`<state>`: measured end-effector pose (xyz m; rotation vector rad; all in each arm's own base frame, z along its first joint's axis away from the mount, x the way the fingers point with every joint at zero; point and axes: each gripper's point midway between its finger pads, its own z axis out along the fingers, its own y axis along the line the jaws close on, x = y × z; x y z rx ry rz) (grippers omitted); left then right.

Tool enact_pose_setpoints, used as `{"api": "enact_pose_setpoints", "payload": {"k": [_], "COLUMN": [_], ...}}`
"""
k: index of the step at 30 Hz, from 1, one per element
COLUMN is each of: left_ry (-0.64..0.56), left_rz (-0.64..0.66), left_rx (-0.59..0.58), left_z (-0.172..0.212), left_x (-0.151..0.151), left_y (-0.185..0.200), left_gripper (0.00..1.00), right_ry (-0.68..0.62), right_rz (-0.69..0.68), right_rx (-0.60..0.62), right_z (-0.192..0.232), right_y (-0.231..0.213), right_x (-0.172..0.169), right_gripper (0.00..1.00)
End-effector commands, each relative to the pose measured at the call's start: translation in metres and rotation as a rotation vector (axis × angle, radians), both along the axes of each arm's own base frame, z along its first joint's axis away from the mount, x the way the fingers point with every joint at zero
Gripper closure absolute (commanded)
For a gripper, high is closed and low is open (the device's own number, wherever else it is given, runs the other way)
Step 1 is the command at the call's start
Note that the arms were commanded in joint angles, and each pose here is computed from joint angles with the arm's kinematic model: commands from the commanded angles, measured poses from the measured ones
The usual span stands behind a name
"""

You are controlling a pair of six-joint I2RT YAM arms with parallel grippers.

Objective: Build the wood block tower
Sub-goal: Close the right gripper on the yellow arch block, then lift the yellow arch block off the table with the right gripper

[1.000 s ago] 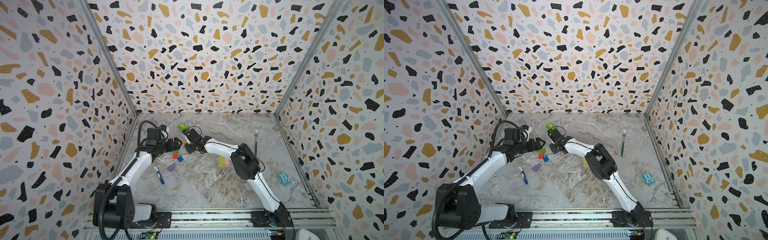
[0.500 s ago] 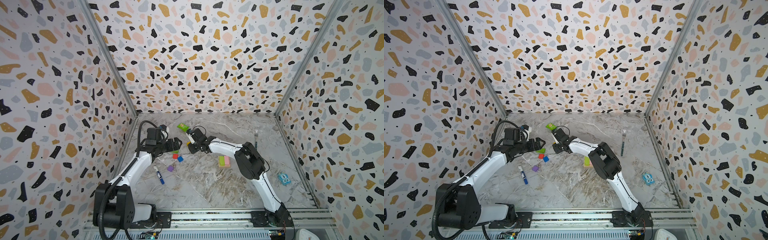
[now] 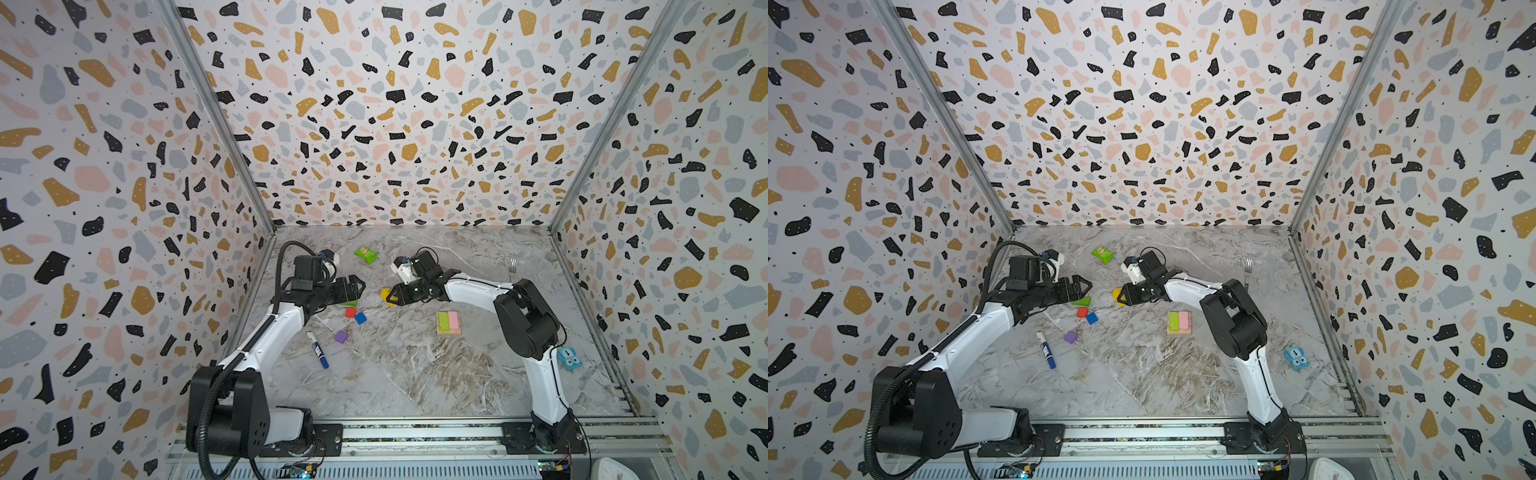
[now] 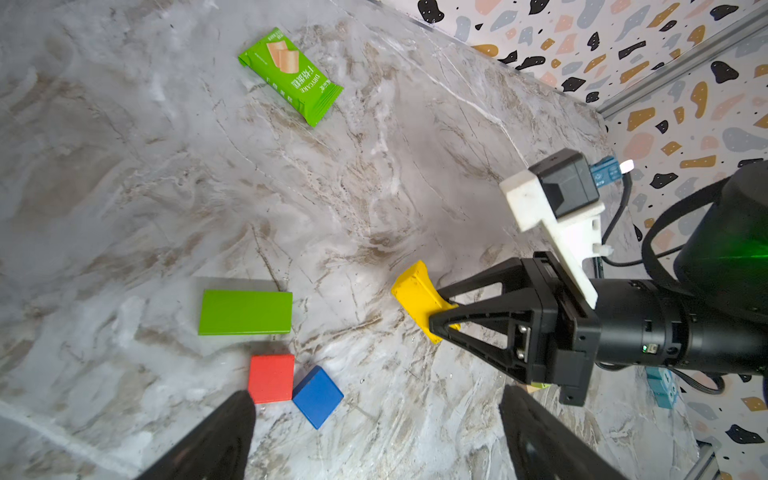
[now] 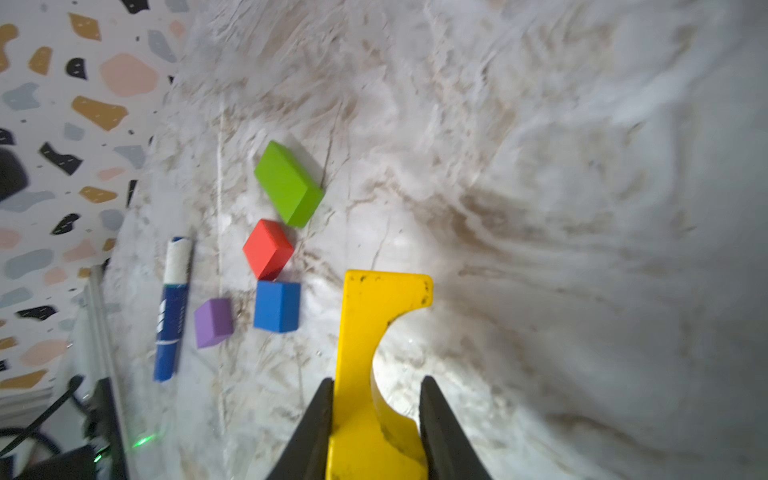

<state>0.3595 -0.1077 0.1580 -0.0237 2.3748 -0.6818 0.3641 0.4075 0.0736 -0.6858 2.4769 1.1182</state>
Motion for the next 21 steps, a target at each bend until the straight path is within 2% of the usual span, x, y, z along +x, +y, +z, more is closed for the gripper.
{"api": "enact_pose_setpoints", "payload": {"k": [1,9,21], "left_ry": [-0.012,-0.004,-0.009], "left_rz": [-0.007,-0.006,-0.006], "left_rx": [-0.020,-0.024,-0.020], "left_z": [0.000,-0.002,-0.001], "left_x": [0.002,0.003,0.002], "left_y": [-0.002,-0.002,-0.002], "left_gripper": [0.07,0.07,0.07], "right_ry": [0.070,0.289,0.391], "right_rz": [0.079,0.077,0.008], "right_rx": [0.172,0.266,0.286], "right_z": [0.045,0.039,0.017], "right_y": [0.009,0.005,0.007], "right_x": [-0.019,-0.035,-0.023], "right_gripper": [0.79,0.79,0.78]}}
